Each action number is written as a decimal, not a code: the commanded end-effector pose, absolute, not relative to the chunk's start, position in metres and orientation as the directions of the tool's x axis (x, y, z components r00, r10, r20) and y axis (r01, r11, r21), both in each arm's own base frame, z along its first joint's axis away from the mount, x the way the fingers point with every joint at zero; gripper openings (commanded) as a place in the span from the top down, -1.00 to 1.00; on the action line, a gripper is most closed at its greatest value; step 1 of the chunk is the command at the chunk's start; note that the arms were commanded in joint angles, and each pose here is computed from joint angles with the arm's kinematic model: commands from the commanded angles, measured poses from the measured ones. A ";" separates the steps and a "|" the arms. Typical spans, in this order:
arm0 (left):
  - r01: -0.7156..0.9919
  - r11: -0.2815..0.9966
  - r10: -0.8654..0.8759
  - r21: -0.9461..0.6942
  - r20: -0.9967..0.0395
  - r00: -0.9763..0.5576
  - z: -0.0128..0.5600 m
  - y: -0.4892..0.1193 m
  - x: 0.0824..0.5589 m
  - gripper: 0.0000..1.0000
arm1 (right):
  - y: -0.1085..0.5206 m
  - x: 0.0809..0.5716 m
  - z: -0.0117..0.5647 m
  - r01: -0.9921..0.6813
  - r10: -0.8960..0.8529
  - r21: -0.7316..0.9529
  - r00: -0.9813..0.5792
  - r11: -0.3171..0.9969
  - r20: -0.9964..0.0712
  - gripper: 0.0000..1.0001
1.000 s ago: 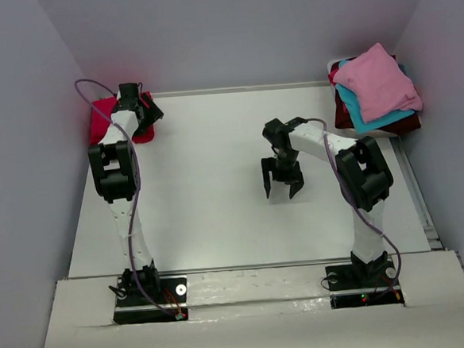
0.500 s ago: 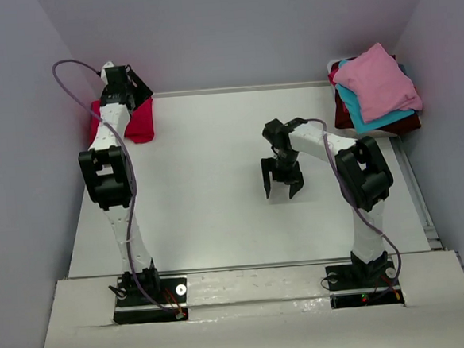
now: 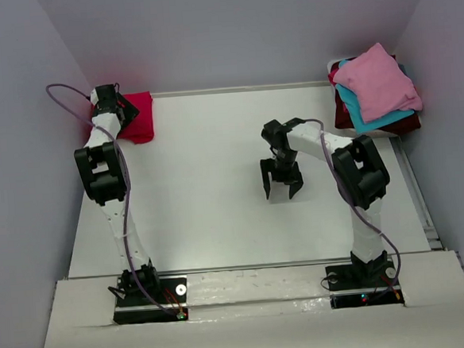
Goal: Fold and stack the t-shirts
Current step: Neatly place the folded tshirt to the corner
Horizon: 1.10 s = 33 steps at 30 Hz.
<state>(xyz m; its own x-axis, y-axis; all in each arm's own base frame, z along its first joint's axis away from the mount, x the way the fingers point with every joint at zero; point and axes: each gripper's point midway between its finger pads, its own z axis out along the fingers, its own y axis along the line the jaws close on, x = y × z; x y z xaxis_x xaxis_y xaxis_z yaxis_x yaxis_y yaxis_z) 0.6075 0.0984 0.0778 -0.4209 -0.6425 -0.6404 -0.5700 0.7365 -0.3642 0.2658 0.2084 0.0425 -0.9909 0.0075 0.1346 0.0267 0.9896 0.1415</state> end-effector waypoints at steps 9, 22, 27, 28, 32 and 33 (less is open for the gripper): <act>-0.665 0.672 -0.665 -0.326 -0.660 -0.350 0.077 0.136 0.588 -0.72 | 0.216 0.273 0.044 -0.003 -0.023 0.145 -0.991 0.989 0.135 -0.61; -0.668 0.664 -0.665 -0.337 -0.674 -0.321 0.096 0.148 0.587 -0.72 | 0.217 0.270 0.041 0.005 -0.017 0.158 -0.991 0.987 0.136 -0.61; -0.651 0.675 -0.658 -0.347 -0.683 -0.318 0.117 0.144 0.579 -0.72 | 0.221 0.277 0.053 0.006 -0.011 0.184 -0.996 0.983 0.090 -0.61; -0.646 0.678 -0.655 -0.350 -0.686 -0.316 0.122 0.143 0.578 -0.72 | 0.222 0.280 0.057 0.004 -0.011 0.189 -0.997 0.982 0.077 -0.61; -0.587 0.729 -0.614 -0.353 -0.716 -0.331 0.164 0.124 0.566 -0.72 | 0.228 0.298 0.088 -0.013 -0.005 0.224 -0.999 0.975 -0.036 -0.61; -0.576 0.737 -0.606 -0.353 -0.723 -0.332 0.171 0.118 0.564 -0.72 | 0.228 0.300 0.099 -0.017 -0.001 0.234 -0.998 0.972 -0.069 -0.61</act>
<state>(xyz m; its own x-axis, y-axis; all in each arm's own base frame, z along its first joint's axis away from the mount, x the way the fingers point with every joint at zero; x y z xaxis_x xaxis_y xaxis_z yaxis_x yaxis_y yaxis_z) 0.5683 0.1334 0.0705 -0.4022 -0.6734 -0.6203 -0.6694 0.6785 -0.3025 0.2721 0.2121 0.0389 -0.9905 -0.0001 0.1374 0.0198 0.9895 0.1432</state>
